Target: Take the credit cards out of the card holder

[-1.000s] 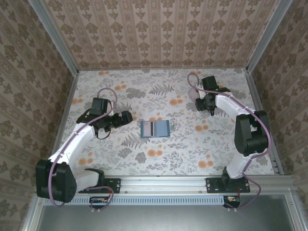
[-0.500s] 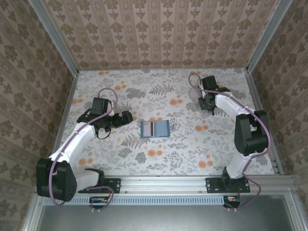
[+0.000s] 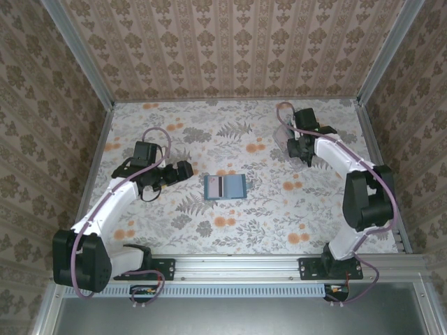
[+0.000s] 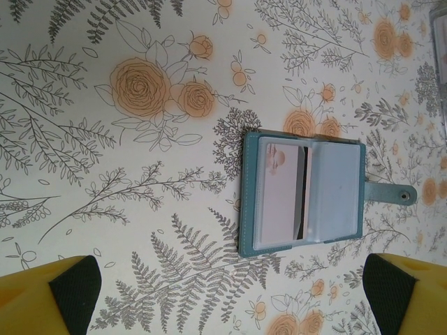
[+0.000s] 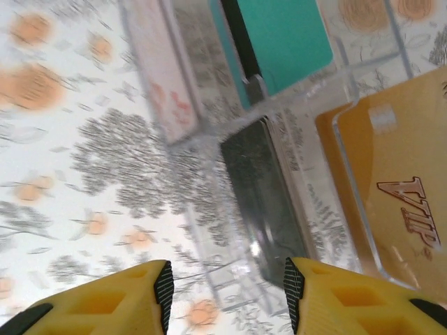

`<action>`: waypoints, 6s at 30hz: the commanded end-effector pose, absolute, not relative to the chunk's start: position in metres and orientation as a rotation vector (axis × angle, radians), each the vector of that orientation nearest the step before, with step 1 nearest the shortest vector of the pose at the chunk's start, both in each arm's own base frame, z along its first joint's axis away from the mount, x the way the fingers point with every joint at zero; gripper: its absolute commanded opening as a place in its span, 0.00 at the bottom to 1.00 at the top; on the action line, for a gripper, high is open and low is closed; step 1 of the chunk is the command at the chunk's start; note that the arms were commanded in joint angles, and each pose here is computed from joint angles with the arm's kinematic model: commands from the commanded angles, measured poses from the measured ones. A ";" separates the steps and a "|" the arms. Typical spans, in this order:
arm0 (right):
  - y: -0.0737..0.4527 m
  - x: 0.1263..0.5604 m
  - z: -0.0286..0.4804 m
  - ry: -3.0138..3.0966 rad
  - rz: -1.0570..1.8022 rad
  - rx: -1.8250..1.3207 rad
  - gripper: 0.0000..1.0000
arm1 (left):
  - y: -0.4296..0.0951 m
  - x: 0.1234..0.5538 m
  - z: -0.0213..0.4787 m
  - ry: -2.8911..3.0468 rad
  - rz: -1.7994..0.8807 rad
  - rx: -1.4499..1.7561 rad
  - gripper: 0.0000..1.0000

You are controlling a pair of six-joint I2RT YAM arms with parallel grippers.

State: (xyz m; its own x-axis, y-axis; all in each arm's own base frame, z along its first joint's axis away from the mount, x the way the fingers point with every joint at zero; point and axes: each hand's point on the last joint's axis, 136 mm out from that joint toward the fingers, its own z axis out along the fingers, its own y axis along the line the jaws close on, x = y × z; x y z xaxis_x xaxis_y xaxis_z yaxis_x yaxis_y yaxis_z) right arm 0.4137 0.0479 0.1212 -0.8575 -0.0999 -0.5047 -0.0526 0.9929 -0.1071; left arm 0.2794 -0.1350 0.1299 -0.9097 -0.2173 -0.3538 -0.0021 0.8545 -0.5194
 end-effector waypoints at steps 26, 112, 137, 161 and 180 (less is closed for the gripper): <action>0.353 0.333 0.060 2.705 0.682 0.011 0.44 | -0.147 0.277 0.107 2.671 -0.783 -0.191 1.00; 0.307 0.313 0.006 2.870 0.751 0.159 0.24 | -0.235 0.263 0.014 2.961 -0.808 -0.158 0.18; 0.286 0.320 0.031 2.768 0.775 0.166 0.00 | -0.235 0.264 0.019 2.958 -0.803 -0.115 0.17; 0.288 0.316 0.026 2.786 0.798 0.167 0.20 | -0.265 0.277 0.044 2.872 -0.960 0.000 0.18; 0.302 0.316 0.025 2.783 0.918 0.089 0.21 | -0.240 0.257 0.000 3.010 -0.788 -0.041 0.15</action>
